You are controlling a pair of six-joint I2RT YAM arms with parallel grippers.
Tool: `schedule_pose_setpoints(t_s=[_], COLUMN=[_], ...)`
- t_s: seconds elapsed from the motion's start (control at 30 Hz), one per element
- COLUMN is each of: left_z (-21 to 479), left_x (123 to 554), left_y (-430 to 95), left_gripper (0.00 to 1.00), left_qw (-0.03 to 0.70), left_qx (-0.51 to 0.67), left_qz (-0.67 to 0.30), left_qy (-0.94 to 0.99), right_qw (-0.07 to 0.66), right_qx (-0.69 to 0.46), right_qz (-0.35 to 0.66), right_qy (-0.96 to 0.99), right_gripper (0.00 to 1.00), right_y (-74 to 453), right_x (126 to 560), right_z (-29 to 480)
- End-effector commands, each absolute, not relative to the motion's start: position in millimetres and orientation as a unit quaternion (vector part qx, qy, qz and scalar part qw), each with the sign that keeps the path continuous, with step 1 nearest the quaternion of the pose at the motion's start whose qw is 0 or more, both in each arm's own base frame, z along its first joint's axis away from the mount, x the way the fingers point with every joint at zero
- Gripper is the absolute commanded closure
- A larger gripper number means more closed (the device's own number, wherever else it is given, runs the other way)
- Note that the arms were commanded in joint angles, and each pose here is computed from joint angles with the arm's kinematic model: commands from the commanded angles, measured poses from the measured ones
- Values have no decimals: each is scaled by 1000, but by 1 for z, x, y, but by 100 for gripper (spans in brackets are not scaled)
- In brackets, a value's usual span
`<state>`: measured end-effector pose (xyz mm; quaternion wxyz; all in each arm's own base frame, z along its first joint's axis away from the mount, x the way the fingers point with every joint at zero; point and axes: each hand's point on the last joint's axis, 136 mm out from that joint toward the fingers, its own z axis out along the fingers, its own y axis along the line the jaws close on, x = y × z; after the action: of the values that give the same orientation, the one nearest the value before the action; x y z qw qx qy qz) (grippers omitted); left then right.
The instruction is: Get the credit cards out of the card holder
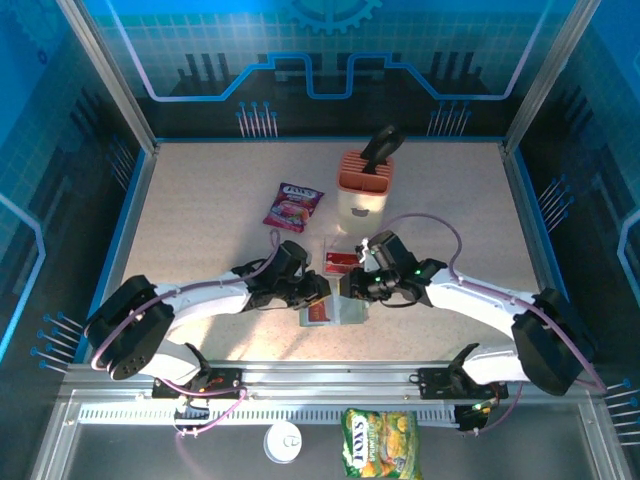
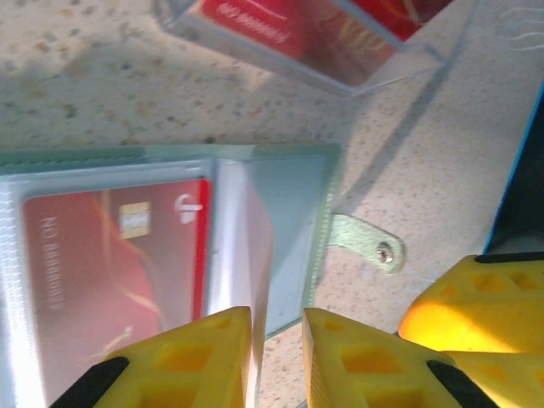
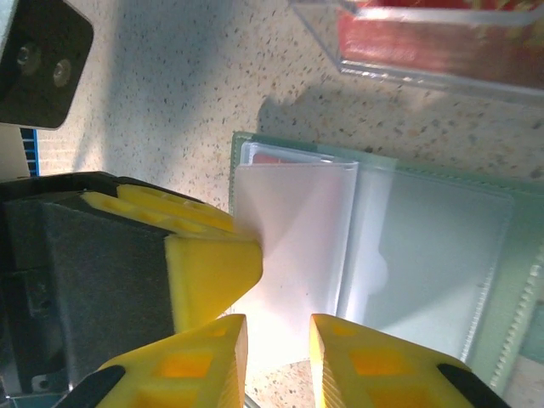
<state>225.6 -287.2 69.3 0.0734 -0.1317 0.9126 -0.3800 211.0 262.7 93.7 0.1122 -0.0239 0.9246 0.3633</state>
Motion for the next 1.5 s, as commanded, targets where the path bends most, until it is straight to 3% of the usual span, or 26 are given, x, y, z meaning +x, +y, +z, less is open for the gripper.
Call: schedule_pose_setpoints(t_s=[0.0, 0.57, 0.97, 1.47], left_z=[79, 60, 64, 63], left_x=[230, 238, 239, 224], left_y=[-303, -338, -328, -270], left_gripper=[77, 68, 75, 80], left_qw=[64, 38, 55, 85], left_qx=[-115, -89, -92, -135], left_qz=[-397, -398, -387, -352], left_qy=[908, 912, 916, 922], right_qw=[116, 134, 109, 70], right_qx=[-13, 10, 13, -28], right_qz=[342, 341, 361, 371], right_qy=[933, 931, 926, 925], right_gripper=[74, 73, 73, 74], right_y=[243, 215, 223, 271], right_x=[209, 207, 202, 207], right_z=[90, 98, 87, 74])
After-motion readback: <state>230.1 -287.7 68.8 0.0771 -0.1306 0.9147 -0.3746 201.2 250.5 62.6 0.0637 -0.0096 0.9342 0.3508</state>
